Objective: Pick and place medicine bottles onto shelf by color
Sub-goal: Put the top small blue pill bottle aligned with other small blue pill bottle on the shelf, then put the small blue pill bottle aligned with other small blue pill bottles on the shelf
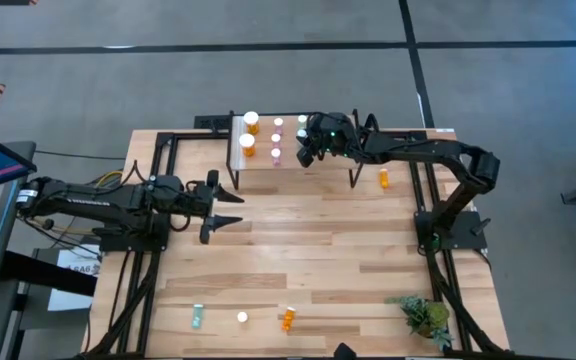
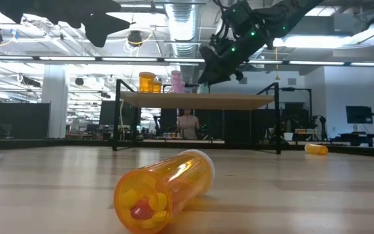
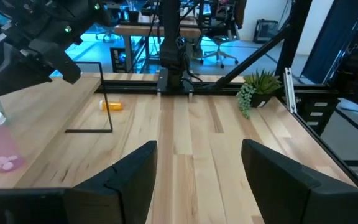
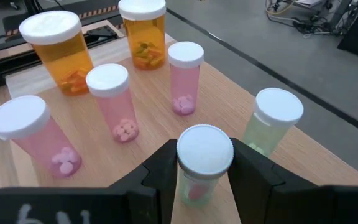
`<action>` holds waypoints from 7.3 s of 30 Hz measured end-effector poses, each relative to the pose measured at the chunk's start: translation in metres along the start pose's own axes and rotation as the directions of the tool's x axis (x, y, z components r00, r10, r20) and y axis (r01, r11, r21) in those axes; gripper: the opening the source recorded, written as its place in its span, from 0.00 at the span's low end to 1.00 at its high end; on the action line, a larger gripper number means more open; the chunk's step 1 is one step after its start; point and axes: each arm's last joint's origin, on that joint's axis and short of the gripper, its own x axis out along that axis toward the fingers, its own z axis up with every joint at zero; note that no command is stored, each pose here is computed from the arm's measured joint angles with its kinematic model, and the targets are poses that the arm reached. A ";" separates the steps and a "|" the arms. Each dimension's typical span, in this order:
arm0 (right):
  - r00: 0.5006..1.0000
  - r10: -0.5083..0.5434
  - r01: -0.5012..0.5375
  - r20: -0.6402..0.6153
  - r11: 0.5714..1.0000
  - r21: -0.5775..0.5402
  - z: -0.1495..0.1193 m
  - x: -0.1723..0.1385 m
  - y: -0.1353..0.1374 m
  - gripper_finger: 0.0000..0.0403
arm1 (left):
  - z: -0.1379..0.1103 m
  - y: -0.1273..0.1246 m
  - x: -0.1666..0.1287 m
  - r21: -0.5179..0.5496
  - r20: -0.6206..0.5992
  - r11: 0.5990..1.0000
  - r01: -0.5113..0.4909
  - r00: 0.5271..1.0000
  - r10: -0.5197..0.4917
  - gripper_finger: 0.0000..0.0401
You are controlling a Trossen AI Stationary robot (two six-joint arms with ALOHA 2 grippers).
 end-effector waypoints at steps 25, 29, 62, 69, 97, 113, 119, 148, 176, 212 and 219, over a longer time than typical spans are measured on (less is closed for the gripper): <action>1.000 -0.001 0.000 -0.012 0.998 -0.056 -0.001 0.000 0.000 0.40 | 0.000 0.000 0.000 0.000 0.003 1.000 -0.007 1.000 0.007 0.55; 1.000 -0.001 0.000 -0.007 0.999 -0.052 -0.001 0.000 0.000 0.45 | 0.000 0.000 0.000 -0.001 0.002 1.000 -0.007 1.000 0.007 0.55; 0.893 0.415 -0.377 0.173 0.902 -0.212 0.045 -0.139 0.110 0.61 | -0.004 -0.001 0.000 -0.056 -0.042 0.998 0.023 0.999 -0.025 0.55; 0.830 0.529 -0.466 0.174 0.831 -0.305 0.022 -0.184 0.171 0.61 | -0.004 -0.001 0.000 -0.053 -0.042 0.998 0.021 0.999 -0.023 0.55; 0.787 0.555 -0.467 0.271 0.822 -0.326 -0.017 -0.157 0.242 0.61 | 0.000 -0.010 0.003 -0.075 0.000 0.990 0.117 0.993 -0.118 0.55; 0.798 0.540 -0.445 0.268 0.828 -0.342 -0.014 -0.150 0.236 0.61 | 0.000 -0.010 0.003 -0.068 0.000 0.995 0.069 0.998 -0.070 0.55; 0.794 0.554 -0.469 0.251 0.821 -0.326 -0.015 -0.139 0.233 0.61 | -0.002 -0.009 0.003 -0.092 -0.011 0.993 0.068 0.998 -0.069 0.55; 0.786 0.570 -0.485 0.241 0.809 -0.331 -0.015 -0.140 0.234 0.61 | -0.002 -0.018 0.003 -0.085 -0.006 0.995 0.047 0.999 -0.047 0.55; 0.785 0.528 -0.451 0.324 0.846 -0.286 -0.001 -0.128 0.222 0.61 | 0.000 -0.017 0.003 -0.085 0.007 0.996 0.022 1.000 -0.022 0.55; 0.870 0.436 -0.365 0.231 0.884 -0.293 -0.002 -0.100 0.197 0.61 | 0.015 -0.025 -0.009 -0.066 0.096 0.996 0.062 0.994 -0.055 0.55; 0.870 0.436 -0.365 0.231 0.884 -0.293 -0.002 -0.100 0.197 0.61 | 0.014 -0.028 -0.039 -0.109 0.067 0.993 0.044 0.997 -0.037 0.55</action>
